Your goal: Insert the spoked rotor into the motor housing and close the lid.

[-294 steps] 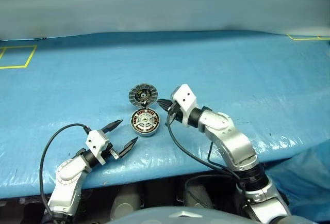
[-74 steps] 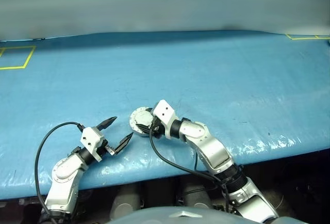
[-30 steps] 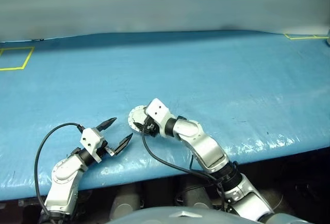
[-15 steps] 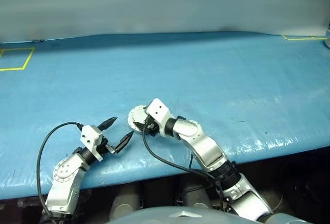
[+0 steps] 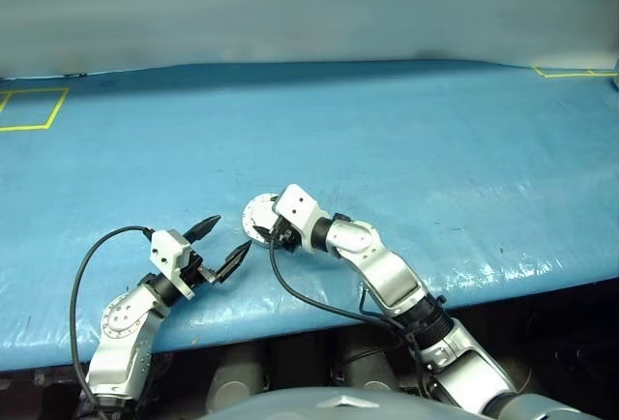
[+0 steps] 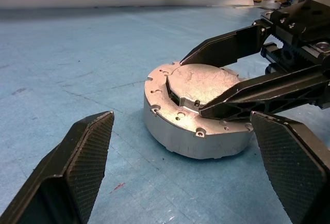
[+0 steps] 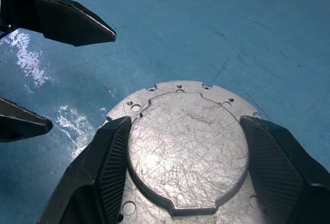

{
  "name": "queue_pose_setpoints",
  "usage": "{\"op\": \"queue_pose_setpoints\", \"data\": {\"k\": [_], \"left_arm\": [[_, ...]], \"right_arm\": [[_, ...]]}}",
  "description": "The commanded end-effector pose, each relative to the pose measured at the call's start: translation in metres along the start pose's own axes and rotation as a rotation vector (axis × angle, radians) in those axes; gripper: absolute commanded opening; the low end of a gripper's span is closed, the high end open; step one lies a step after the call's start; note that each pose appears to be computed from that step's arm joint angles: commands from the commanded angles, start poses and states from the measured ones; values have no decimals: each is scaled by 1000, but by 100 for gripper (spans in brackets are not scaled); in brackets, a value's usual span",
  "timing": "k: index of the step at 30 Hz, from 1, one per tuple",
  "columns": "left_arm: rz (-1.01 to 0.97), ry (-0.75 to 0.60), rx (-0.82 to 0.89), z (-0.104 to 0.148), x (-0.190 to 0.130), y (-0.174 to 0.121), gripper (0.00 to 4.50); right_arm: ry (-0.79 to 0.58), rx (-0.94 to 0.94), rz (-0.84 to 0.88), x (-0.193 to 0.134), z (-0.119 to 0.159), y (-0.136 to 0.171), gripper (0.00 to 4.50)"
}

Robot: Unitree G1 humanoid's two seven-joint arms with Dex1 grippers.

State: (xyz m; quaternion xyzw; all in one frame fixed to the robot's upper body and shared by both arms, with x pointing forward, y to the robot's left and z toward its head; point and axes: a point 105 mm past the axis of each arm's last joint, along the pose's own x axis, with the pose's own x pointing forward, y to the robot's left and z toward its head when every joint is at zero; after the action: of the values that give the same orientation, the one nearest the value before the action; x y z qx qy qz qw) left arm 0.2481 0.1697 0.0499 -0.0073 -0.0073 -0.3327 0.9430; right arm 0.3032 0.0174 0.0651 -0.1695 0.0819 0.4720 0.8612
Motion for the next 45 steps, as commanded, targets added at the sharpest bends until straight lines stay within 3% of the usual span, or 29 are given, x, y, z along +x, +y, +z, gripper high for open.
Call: {"op": "queue_pose_setpoints", "data": {"k": [1, 3, 13, 14, 32, 36, 37, 41, 45], "left_arm": [[-5, -85, -20, 19, 6, 0, 412], [-10, -98, -32, 21, 9, -1, 363], [-54, 2, 48, 7, 23, -5, 19], [-56, 5, 49, 6, 24, -5, 4], [-71, 76, 128, -3, 34, -13, 4], [-77, 76, 134, -3, 34, -14, 0], [-74, 78, 139, -3, 34, -14, 0], [-70, 80, 143, -3, 34, -14, 0], [-69, 79, 143, -3, 34, -14, 0]], "right_arm": [[114, 16, -37, -4, -30, -6, 303], [111, 16, -39, -4, -29, -6, 303], [102, 22, -56, -6, -26, -9, 303], [102, 22, -58, -6, -26, -9, 303], [70, 17, -37, -11, -15, -7, 303], [54, -24, 13, -15, -10, 1, 435], [41, -59, 21, -17, -5, 2, 447], [-36, -120, 15, -30, 18, 0, 447], [-104, -67, -17, -45, 36, -10, 447]]}}
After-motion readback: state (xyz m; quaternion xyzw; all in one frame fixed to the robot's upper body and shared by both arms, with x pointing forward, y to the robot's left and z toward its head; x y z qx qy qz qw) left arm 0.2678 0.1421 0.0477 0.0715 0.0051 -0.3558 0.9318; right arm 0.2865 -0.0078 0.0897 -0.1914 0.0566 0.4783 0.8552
